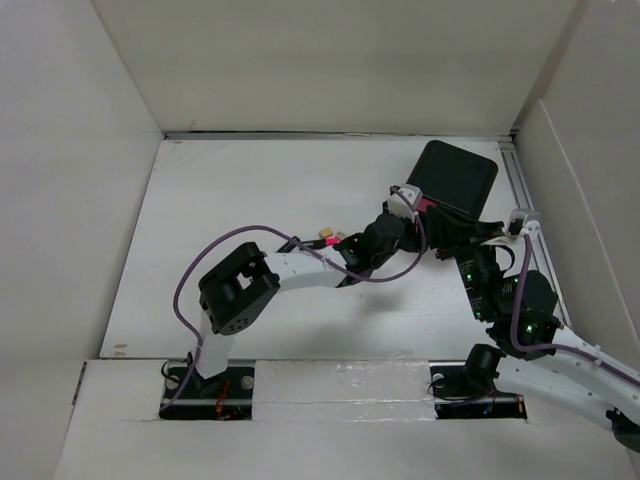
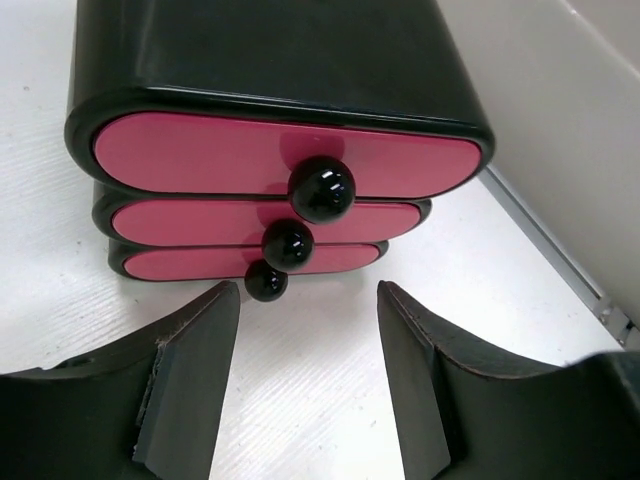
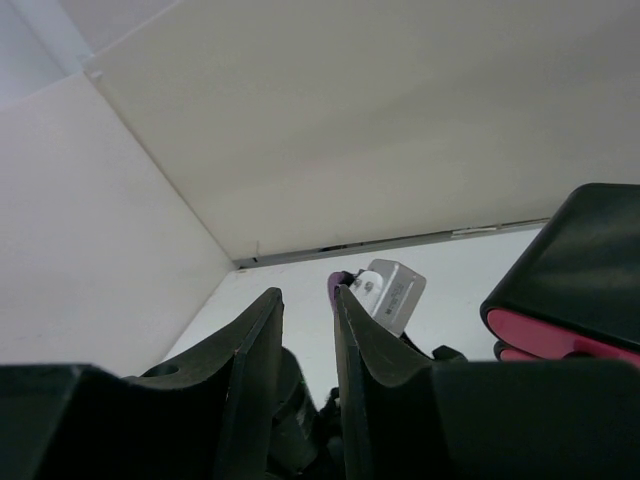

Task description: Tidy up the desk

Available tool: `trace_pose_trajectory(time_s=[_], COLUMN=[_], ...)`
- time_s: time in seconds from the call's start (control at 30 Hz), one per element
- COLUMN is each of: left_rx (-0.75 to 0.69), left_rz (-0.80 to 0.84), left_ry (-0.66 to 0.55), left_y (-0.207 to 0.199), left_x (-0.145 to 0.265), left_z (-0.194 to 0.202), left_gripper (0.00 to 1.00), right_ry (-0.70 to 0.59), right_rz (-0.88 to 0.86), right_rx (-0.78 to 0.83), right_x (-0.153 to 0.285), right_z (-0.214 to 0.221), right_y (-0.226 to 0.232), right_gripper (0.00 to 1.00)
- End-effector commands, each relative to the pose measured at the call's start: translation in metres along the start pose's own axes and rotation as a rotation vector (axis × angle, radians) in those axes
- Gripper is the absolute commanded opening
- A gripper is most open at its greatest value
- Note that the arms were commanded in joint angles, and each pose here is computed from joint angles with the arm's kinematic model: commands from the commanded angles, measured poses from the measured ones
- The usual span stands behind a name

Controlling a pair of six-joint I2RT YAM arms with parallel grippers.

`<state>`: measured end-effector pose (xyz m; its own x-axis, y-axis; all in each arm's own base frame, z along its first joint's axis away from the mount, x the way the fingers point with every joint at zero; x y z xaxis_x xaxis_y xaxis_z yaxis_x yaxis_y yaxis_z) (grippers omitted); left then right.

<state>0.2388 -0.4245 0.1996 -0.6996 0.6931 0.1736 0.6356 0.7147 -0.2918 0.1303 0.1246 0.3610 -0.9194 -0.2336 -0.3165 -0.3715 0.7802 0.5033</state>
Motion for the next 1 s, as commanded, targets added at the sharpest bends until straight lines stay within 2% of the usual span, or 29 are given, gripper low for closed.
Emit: trace_pose_trajectory(time_s=[0.0,0.27,0.73,0.9,0.93,0.97], left_rx=[-0.008,-0.034,-0.052,-0.049,-0.049,-0.047], left_rz=[-0.018,-0.032,-0.022,-0.018,-0.019,-0.018], left_ry=[-0.003,0.025,0.037,0.022,0.02,0.016], left_y=[-0.003,-0.006,-0.006,-0.004,-0.004,-0.004], left_x=[-0.016,-0.042,-0.066,-0.071,-0.071,-0.071], left_z=[-0.001,0.008,0.016,0.013,0.013,0.012], left_gripper=[0.53,0.56,0.53,0.46,0.43,0.35], right_ry=[-0.038,-0.031,-0.026,-0.024,-0.023,-0.023], right_rz=[-0.022,-0.014,-0.014,-0.01,-0.011,-0.014], right_rx=[-0.033,-0.026,-0.021,-0.018,-0.015,-0.016], right_x=[-0.002,-0.004,-0.005,-0.005,-0.005,-0.005], right_z=[-0.014,-0.011,-0.009,-0.008,-0.009,-0.009], right_y=[0.006,0.006,0.007,0.007,0.007,0.007], right_gripper=[0.33,0.34,0.34,0.34,0.34,0.34])
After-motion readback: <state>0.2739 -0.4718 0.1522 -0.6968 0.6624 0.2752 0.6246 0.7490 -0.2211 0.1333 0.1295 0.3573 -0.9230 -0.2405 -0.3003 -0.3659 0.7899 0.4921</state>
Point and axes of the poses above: each gripper's point midway between its finger pads, its own x axis back along the fingers, its own y axis along the line the jaws close on, z = x × y, the point moved 10 cm from there along x, back along the fingers, and after that the axes turned 4 degrees about -x, right-handed, at the moved point
